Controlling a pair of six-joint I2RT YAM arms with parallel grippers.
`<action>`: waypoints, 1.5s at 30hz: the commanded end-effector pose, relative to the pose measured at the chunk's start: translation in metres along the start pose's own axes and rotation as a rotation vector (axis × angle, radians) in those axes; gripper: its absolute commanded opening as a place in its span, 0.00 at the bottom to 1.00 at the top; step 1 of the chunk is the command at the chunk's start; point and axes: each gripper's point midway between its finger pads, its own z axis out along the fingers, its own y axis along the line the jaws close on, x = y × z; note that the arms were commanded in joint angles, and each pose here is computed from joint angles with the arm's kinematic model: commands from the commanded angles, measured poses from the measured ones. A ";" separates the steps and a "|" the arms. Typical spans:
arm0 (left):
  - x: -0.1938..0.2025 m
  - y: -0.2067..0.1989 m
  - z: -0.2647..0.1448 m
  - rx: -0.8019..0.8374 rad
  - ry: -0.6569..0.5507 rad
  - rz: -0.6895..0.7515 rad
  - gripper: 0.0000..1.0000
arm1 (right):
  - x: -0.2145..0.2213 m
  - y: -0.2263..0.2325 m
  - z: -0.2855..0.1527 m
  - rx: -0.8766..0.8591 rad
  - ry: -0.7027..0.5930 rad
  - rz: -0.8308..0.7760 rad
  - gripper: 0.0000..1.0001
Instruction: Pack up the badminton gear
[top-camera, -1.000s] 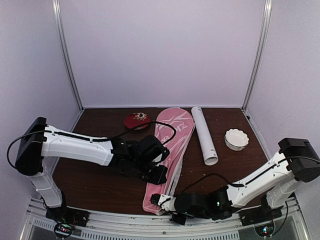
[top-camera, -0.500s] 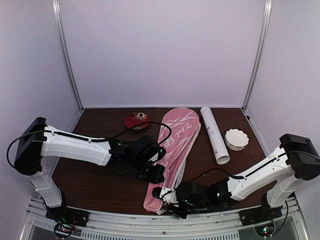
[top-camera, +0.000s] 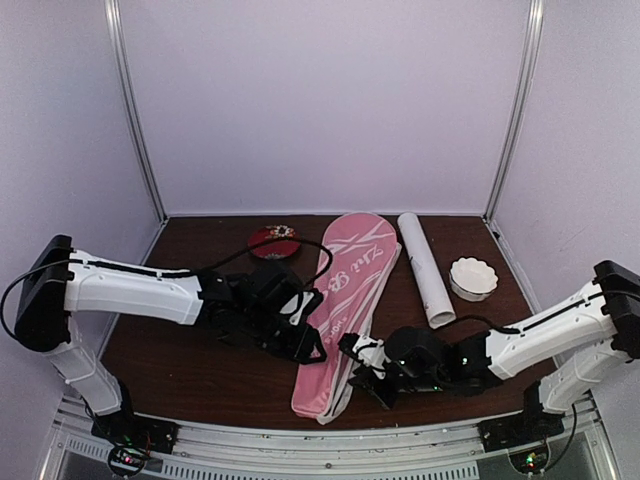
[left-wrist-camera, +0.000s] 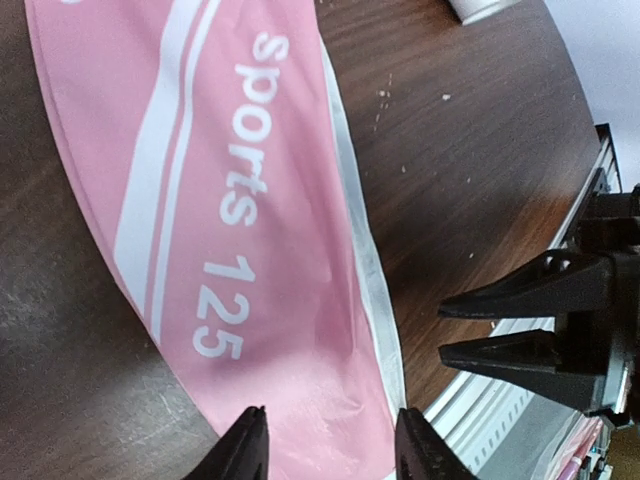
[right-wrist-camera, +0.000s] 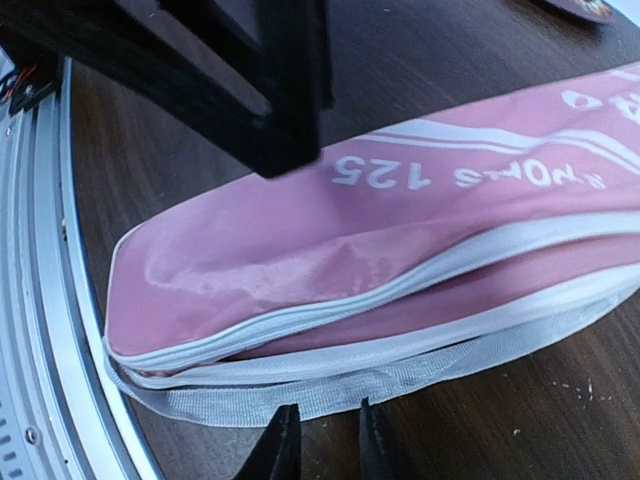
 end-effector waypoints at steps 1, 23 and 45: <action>-0.026 0.002 -0.015 0.042 -0.085 0.047 0.45 | 0.003 -0.019 -0.002 -0.012 0.014 0.167 0.21; -0.002 0.050 0.025 0.033 -0.047 -0.018 0.28 | -0.003 -0.016 0.067 -0.076 0.099 0.190 0.09; 0.018 0.057 0.011 -0.055 -0.056 -0.029 0.47 | -0.042 0.014 0.069 -0.183 0.003 0.189 0.19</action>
